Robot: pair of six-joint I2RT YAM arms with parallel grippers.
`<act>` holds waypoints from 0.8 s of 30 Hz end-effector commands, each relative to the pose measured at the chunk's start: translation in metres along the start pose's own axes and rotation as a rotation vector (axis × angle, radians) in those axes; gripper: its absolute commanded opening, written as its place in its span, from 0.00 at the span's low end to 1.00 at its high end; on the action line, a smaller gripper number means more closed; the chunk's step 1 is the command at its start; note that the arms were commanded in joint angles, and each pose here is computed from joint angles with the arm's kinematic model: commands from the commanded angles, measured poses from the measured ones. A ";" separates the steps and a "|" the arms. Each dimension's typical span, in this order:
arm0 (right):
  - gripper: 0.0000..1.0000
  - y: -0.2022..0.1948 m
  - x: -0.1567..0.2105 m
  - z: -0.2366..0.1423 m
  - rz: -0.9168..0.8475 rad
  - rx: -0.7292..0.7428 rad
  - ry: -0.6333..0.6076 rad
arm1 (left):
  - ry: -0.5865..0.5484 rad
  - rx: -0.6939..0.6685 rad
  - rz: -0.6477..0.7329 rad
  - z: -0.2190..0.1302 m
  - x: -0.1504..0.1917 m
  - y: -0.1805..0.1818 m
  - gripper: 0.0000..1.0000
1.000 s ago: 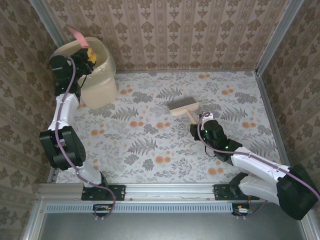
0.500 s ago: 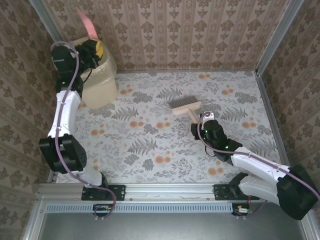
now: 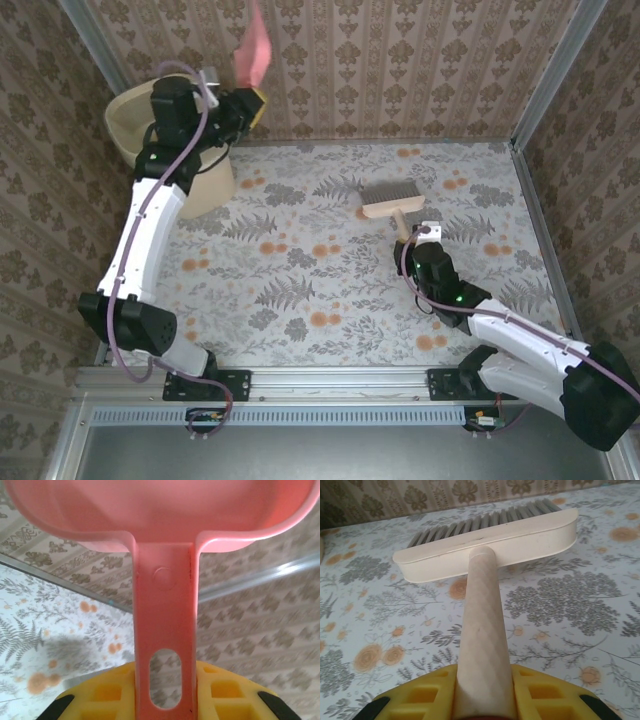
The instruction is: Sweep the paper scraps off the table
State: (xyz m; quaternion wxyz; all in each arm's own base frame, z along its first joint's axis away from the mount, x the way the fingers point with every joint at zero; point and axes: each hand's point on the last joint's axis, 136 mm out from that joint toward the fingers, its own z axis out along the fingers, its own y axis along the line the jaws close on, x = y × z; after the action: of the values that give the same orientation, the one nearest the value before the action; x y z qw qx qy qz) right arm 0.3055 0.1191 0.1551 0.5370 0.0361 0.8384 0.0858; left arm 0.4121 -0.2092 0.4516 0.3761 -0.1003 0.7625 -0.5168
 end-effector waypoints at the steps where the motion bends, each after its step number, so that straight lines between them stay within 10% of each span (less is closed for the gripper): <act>1: 0.00 -0.017 -0.013 -0.005 0.010 0.082 -0.078 | 0.112 -0.145 0.221 0.011 0.035 0.014 0.00; 13: 0.00 -0.048 -0.010 -0.006 0.052 0.187 -0.100 | 0.453 -0.481 0.503 0.049 0.156 0.083 0.00; 24: 0.00 -0.040 0.006 0.016 0.021 0.182 -0.008 | 0.576 -0.759 0.401 0.051 0.215 0.225 0.00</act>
State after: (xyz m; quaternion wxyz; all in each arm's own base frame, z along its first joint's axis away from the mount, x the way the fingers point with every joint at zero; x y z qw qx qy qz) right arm 0.3059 0.0764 0.1178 0.5141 0.0808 0.8539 -0.0025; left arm 0.3429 -0.2664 0.1651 0.1750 0.0792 0.9712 -0.1412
